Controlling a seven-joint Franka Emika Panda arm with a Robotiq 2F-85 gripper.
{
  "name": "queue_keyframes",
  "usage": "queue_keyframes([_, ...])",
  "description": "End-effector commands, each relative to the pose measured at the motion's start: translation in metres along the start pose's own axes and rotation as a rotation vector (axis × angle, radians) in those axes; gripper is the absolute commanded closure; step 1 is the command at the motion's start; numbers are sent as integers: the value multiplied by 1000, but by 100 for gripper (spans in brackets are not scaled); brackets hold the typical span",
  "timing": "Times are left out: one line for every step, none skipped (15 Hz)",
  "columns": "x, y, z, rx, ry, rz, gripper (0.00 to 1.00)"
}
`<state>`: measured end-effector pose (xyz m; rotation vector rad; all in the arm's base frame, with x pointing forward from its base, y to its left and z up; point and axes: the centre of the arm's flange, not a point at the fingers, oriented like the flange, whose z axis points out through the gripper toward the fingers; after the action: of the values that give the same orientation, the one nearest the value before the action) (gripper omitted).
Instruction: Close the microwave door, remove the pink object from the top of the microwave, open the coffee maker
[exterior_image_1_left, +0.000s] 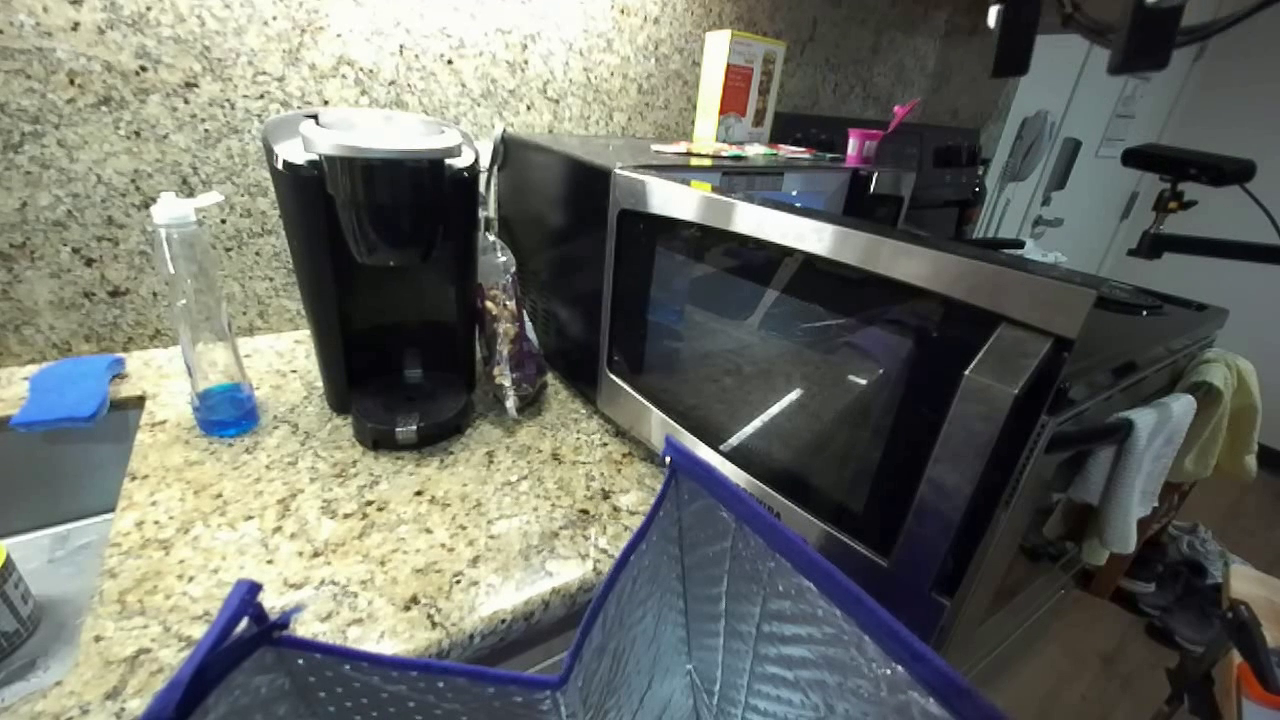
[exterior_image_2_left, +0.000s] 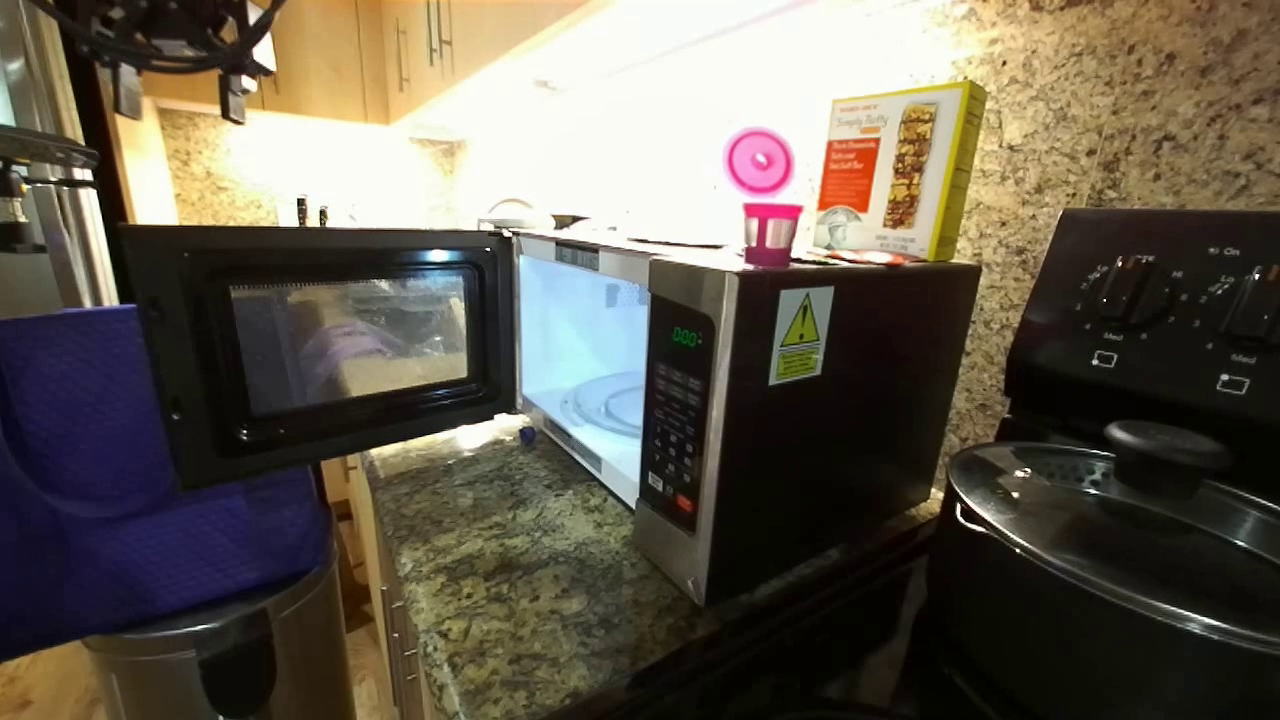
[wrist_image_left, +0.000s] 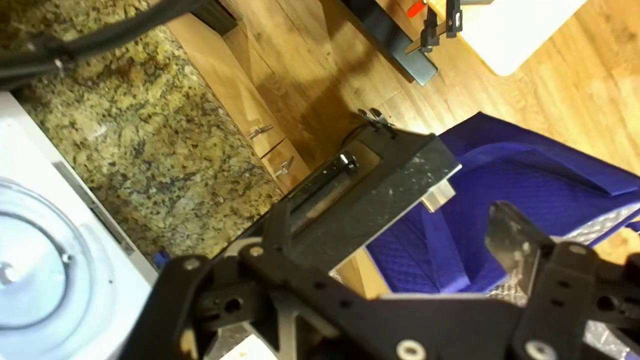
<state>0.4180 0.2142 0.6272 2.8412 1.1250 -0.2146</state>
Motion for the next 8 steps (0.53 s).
queue_keyframes([28,-14,-10,-34,-49,-187,0])
queue_keyframes([33,-17,-10,-38,-53,-240,0])
queue_keyframes([38,-19,-9,-41,-49,-293,0])
queue_keyframes([43,-21,-8,-46,-54,-344,0])
queue_keyframes([48,-22,-7,-47,-53,-397,0])
queue_keyframes([52,-23,-6,-48,-54,-448,0])
queue_keyframes([59,-23,-3,-49,-60,-498,0])
queue_keyframes([61,-22,-3,-66,-74,-544,0])
